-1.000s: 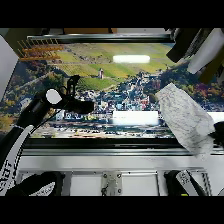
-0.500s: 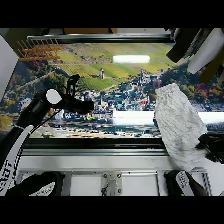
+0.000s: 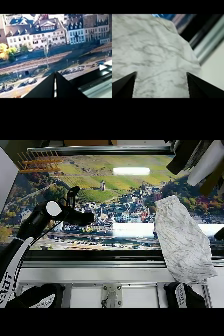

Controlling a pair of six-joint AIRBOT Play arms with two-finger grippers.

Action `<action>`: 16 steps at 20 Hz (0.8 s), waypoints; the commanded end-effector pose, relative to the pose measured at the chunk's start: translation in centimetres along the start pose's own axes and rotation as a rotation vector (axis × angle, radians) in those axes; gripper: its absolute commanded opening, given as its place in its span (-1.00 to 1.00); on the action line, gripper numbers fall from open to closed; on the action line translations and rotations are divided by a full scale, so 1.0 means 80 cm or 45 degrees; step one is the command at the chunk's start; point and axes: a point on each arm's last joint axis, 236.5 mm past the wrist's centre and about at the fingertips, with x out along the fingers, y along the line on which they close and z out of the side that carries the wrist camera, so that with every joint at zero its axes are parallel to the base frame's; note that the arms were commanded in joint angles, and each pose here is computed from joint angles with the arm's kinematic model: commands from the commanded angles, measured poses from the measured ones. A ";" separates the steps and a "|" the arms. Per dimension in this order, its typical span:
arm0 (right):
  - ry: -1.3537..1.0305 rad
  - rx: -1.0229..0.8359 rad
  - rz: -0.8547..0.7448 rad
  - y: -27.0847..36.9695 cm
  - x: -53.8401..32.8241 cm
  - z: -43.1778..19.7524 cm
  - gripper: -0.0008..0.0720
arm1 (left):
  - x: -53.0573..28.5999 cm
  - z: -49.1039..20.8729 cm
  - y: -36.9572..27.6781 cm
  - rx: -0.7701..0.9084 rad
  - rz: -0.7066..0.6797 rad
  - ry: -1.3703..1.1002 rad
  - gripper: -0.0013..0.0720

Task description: Fold the clothes and pants, and hang the long-sleeved shirts on hangers.

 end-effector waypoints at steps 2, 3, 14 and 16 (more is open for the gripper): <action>-0.176 -0.204 0.459 0.142 -0.059 0.010 0.89 | 0.000 0.000 0.000 0.003 0.002 0.000 -0.90; -0.154 -0.248 0.502 0.158 -0.060 0.001 0.89 | 0.000 0.000 0.000 0.002 0.001 0.000 -0.90; -0.072 -0.395 0.606 0.203 -0.063 -0.033 -0.93 | 0.000 0.000 0.000 0.002 0.001 -0.001 -0.91; -0.072 -0.395 0.606 0.203 -0.063 -0.033 -0.93 | 0.000 0.000 0.000 0.002 0.001 -0.001 -0.90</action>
